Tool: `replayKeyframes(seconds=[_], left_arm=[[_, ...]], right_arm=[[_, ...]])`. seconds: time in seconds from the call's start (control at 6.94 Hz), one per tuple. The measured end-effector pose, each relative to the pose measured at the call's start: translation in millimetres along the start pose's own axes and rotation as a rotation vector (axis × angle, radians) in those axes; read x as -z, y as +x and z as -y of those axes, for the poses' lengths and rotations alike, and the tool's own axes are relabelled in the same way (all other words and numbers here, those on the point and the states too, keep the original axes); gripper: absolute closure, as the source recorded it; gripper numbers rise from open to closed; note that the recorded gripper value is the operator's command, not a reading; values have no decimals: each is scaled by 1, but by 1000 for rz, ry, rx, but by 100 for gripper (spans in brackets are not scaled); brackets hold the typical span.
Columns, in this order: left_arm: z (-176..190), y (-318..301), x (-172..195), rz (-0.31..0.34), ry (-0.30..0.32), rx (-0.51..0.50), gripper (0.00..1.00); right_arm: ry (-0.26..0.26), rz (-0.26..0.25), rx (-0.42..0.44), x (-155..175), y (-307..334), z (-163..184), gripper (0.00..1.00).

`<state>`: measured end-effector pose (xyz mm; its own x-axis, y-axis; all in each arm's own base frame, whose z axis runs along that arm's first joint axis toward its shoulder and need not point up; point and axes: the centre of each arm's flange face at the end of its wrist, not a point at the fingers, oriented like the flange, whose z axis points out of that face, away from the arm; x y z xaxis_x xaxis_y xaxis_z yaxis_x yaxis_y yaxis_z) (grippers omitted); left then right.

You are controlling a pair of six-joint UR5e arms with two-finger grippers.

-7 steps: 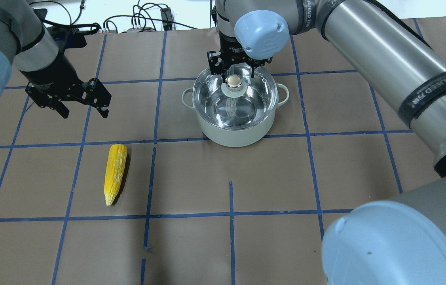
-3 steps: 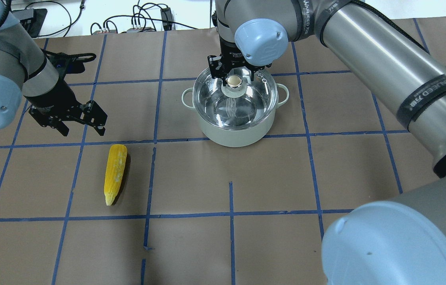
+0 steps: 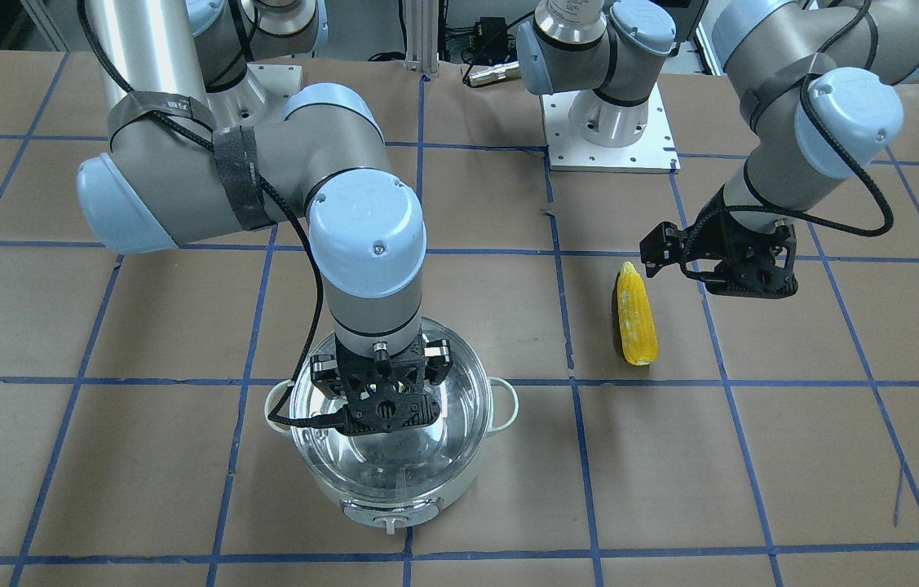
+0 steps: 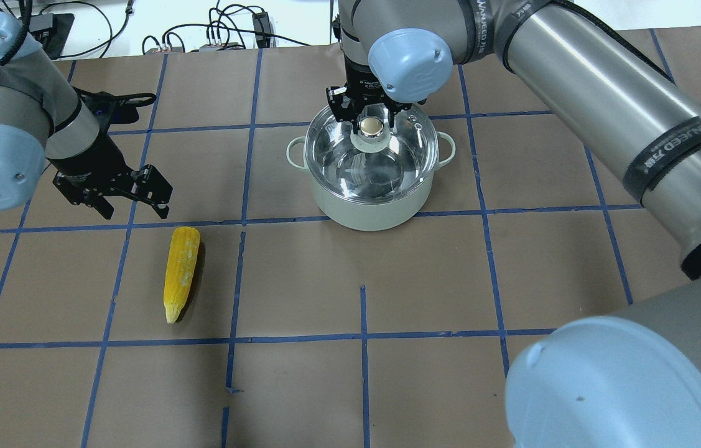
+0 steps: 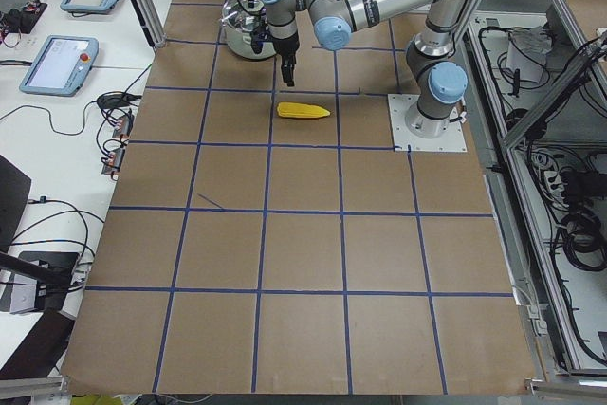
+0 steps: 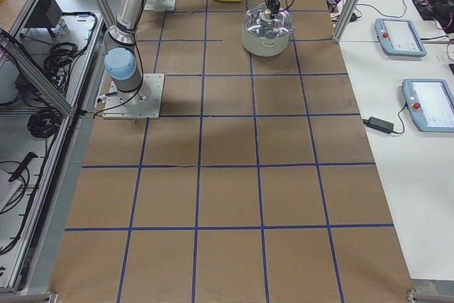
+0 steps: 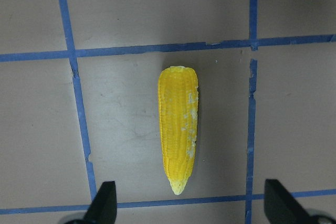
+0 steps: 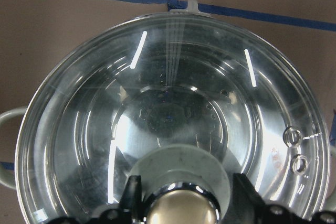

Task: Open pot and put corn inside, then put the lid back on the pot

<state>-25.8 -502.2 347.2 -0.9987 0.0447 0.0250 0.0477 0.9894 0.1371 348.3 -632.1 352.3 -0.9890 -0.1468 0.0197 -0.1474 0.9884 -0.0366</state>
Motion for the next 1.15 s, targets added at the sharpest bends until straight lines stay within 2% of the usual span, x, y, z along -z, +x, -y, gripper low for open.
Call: replayKeyframes(seconds=[0.29, 0.72, 1.01, 1.15], left_arm=[[3, -1, -9, -5, -19, -2, 0], [4, -2, -17, -11, -35, -8, 0], [6, -1, -42, -11, -33, -9, 0], [7, -1, -53, -5, -11, -9, 0]], right_arm=[[7, 1, 16, -1, -14, -3, 33], [22, 2, 27, -6, -31, -4, 41], [22, -5, 34, -7, -32, -4, 64], [23, -10, 37, -7, -31, -4, 82]])
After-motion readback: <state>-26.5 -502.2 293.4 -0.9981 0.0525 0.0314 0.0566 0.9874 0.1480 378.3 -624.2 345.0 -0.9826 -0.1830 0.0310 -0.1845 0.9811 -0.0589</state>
